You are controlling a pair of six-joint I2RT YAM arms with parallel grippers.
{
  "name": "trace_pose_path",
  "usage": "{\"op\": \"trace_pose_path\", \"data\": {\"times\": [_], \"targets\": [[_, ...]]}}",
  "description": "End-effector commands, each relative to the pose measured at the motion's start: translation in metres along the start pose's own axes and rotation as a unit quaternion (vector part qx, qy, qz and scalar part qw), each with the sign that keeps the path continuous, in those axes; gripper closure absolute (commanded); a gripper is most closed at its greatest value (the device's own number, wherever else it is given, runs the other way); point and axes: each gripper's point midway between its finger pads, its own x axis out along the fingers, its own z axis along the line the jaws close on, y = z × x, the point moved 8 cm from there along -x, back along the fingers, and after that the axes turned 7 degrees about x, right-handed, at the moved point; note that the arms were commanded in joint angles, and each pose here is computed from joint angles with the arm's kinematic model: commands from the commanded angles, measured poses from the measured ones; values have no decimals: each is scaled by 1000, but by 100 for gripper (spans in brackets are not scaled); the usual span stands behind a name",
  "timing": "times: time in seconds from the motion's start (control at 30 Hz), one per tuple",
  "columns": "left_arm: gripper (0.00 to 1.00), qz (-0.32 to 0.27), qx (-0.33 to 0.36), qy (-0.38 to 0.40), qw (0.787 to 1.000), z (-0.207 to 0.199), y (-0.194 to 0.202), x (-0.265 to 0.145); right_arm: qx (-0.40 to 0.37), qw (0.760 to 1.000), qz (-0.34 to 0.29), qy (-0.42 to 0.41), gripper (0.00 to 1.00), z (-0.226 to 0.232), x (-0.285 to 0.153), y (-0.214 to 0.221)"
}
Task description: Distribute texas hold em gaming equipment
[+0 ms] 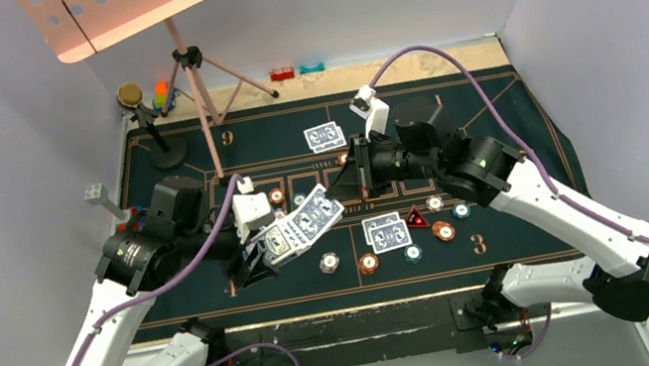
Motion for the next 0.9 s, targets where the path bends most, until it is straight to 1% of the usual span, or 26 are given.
{"op": "trace_pose_path", "data": {"times": [0.0, 0.17, 0.37, 0.57, 0.73, 0.87], "targets": [[100, -36, 23, -1, 999, -2, -15, -7, 23, 996, -2, -87, 100, 19, -7, -8], [100, -34, 23, -2, 999, -3, -13, -7, 50, 988, -11, -146, 100, 21, -17, -17], [100, -31, 25, -1, 999, -4, -10, -7, 45, 986, -38, -156, 100, 22, -31, -39], [100, -29, 21, 2, 999, -6, -6, -6, 12, 991, -75, -108, 100, 19, -44, -66], [100, -23, 19, 4, 1000, -9, 0, -5, -2, 993, -103, -57, 100, 0, -52, -88], [100, -19, 17, 9, 1000, -11, 1, -7, -29, 992, -120, 27, 100, -25, -45, -100]]}}
